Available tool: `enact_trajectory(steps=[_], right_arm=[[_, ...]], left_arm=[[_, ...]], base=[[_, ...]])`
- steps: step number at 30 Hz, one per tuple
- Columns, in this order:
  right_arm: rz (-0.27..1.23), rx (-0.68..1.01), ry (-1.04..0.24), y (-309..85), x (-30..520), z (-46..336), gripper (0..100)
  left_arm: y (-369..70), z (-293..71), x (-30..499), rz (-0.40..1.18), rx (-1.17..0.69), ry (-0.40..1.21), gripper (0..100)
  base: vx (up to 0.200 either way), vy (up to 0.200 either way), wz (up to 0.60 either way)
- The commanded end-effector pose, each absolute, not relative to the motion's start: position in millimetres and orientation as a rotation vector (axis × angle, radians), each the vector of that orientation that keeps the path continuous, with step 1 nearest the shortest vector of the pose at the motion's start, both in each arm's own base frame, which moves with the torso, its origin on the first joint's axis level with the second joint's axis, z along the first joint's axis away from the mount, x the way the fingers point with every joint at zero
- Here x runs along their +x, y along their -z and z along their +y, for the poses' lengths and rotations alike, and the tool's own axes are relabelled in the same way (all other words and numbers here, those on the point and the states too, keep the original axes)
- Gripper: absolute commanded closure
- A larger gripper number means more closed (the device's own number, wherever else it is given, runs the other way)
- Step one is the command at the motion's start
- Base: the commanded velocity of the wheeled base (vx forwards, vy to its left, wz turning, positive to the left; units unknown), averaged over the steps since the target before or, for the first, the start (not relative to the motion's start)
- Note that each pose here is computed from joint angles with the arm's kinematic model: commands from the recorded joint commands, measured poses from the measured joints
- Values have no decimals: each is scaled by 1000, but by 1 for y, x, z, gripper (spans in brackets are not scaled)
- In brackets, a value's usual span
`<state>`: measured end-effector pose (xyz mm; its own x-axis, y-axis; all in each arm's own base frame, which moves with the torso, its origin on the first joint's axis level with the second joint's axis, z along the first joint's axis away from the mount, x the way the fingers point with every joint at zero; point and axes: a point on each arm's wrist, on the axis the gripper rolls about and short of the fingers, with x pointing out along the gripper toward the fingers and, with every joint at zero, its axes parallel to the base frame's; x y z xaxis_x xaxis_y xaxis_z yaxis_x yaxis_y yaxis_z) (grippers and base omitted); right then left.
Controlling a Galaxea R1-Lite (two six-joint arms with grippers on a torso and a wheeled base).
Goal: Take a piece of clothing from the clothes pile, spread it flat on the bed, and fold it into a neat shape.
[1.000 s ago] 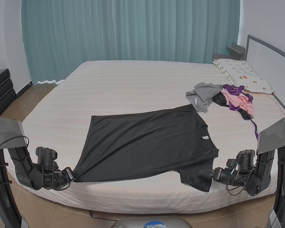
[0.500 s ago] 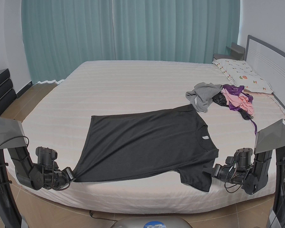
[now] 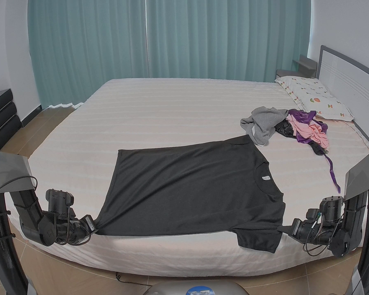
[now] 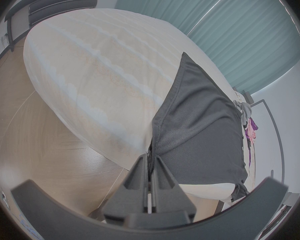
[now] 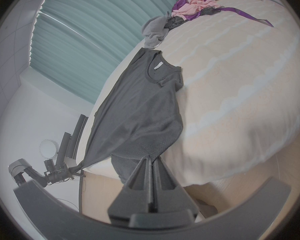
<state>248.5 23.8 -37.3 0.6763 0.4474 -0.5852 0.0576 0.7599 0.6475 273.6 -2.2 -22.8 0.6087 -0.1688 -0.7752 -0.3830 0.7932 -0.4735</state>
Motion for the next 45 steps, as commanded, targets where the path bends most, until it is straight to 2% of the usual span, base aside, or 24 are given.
enact_trajectory(steps=[1, 21, 45], right_arm=[[838, 699, -257, 32, 226, 23, 100], [995, 690, -184, 29, 200, 15, 100], [1133, 509, -157, 16, 174, 12, 100]], left_arm=[[24, -2, 274, 924, -668, -137, 100], [26, 0, 263, 948, -640, -145, 100], [31, -1, 232, 1026, -439, -91, 100]], base=[[0, 0, 0], [0, 0, 0], [0, 0, 0]])
